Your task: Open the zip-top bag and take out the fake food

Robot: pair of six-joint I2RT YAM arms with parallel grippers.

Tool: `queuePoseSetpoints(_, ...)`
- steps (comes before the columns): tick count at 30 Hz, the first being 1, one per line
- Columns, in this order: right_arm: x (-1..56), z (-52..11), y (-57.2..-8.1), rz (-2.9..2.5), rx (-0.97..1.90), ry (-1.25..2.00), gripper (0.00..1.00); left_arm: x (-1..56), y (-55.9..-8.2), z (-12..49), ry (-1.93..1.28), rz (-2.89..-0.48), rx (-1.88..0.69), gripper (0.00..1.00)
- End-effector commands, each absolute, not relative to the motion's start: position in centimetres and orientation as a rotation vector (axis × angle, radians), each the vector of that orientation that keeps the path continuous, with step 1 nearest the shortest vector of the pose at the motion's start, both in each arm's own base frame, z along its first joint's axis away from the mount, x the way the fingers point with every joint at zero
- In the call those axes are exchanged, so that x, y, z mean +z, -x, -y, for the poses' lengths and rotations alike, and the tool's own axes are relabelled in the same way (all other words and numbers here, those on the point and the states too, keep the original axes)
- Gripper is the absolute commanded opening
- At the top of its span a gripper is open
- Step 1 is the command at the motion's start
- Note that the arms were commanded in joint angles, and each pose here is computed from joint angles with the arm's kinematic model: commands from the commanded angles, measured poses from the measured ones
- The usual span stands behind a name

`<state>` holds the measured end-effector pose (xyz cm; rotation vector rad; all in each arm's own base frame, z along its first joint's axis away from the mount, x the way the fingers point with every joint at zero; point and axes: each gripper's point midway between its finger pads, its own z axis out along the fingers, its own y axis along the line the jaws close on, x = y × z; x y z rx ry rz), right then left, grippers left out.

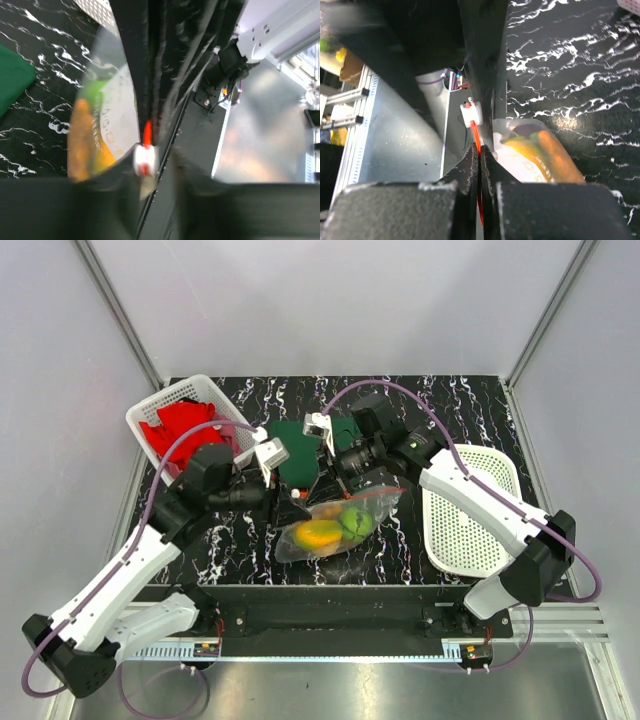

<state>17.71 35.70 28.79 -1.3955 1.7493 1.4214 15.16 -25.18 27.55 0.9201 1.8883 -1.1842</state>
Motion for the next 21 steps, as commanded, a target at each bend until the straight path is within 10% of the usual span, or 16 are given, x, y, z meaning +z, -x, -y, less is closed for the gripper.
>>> queuePoseSetpoints(1, 28.8, -35.8, -18.7, -1.793, 1.359, 1.321, 0.0, 30.3, -15.2, 24.5, -0.824, -1.726, -1.169, 0.59)
queuePoseSetpoints(13, 30.2, -35.6, -17.5, -1.747, 1.46, 1.239, 0.0, 29.0, -15.9, 23.9, -0.553, -1.615, -1.246, 0.56)
queuePoseSetpoints(21, 30.8, -35.5, -17.0, -1.733, 1.483, 1.238, 0.0, 29.2, -16.9, 24.2, -0.506, -1.553, -1.253, 0.37)
